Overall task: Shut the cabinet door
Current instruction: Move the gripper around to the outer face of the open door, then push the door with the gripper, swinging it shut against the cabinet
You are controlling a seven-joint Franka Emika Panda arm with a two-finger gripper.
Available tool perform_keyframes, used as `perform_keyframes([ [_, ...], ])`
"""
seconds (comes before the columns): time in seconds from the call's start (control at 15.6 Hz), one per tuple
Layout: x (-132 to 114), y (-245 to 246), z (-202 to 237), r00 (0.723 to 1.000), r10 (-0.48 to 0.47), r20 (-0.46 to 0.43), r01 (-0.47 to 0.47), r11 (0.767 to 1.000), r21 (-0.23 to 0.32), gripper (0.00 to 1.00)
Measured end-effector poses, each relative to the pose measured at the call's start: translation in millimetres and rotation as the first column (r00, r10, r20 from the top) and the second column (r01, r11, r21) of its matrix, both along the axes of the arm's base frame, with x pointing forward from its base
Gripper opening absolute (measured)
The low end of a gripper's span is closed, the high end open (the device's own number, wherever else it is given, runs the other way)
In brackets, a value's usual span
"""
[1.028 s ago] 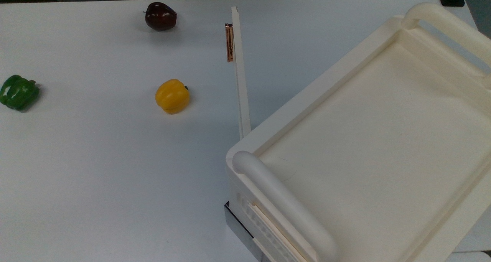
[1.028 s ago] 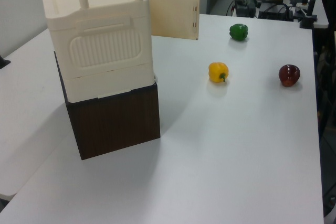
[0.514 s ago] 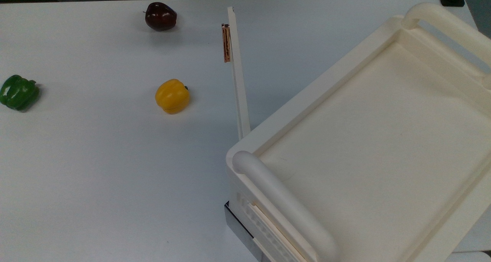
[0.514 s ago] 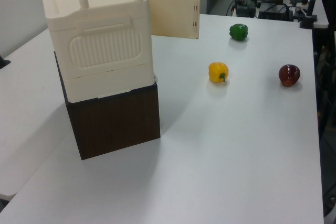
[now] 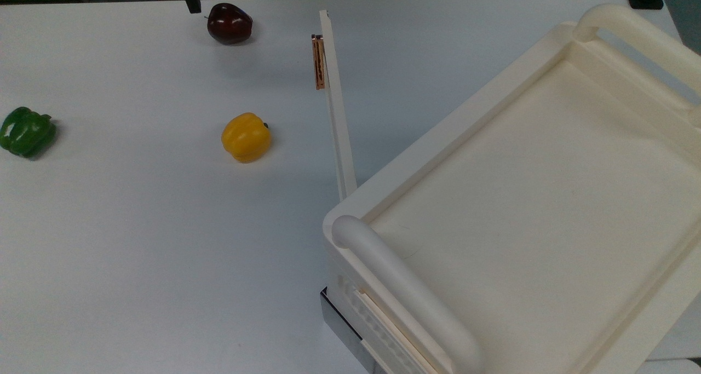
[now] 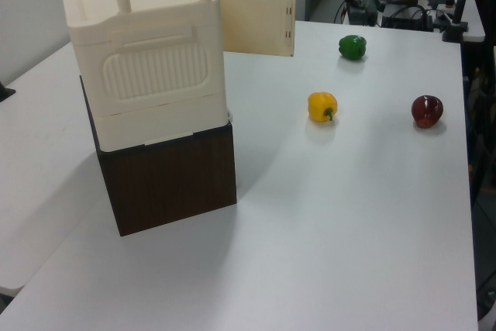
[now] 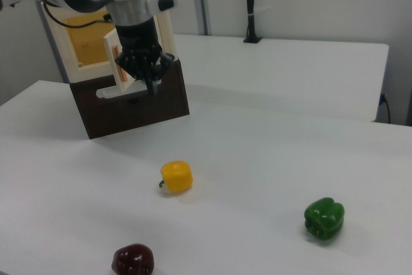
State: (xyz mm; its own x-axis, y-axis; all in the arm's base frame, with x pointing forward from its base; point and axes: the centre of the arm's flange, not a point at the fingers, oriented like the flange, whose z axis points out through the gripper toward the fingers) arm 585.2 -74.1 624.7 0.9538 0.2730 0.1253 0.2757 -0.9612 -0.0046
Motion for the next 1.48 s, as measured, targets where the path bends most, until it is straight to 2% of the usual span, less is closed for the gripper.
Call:
perform_keyframes([
  [0.13, 8.1, 22.2, 6.7, 0.99, 0.128, 0.06, -0.127, 0.992, -0.022, 0.01],
  [0.26, 15.7, 41.3, 16.3, 0.967, 0.219, 0.131, -0.214, 0.975, -0.053, 0.01],
  [0.58, 35.3, 83.5, 26.2, 0.868, 0.419, 0.266, -0.389, 0.907, -0.16, 0.01],
  [0.77, 49.1, 105.7, 18.5, 0.828, 0.47, 0.307, -0.426, 0.882, -0.203, 0.01],
  [1.09, 59.8, 161.3, 11.0, 0.756, 0.535, 0.378, -0.48, 0.845, -0.236, 0.01],
  [1.29, 60.2, 182.1, 6.6, 0.736, 0.556, 0.387, -0.505, 0.831, -0.234, 0.01],
  [1.48, 59.9, 204.6, -1.2, 0.724, 0.566, 0.395, -0.533, 0.822, -0.201, 0.01],
])
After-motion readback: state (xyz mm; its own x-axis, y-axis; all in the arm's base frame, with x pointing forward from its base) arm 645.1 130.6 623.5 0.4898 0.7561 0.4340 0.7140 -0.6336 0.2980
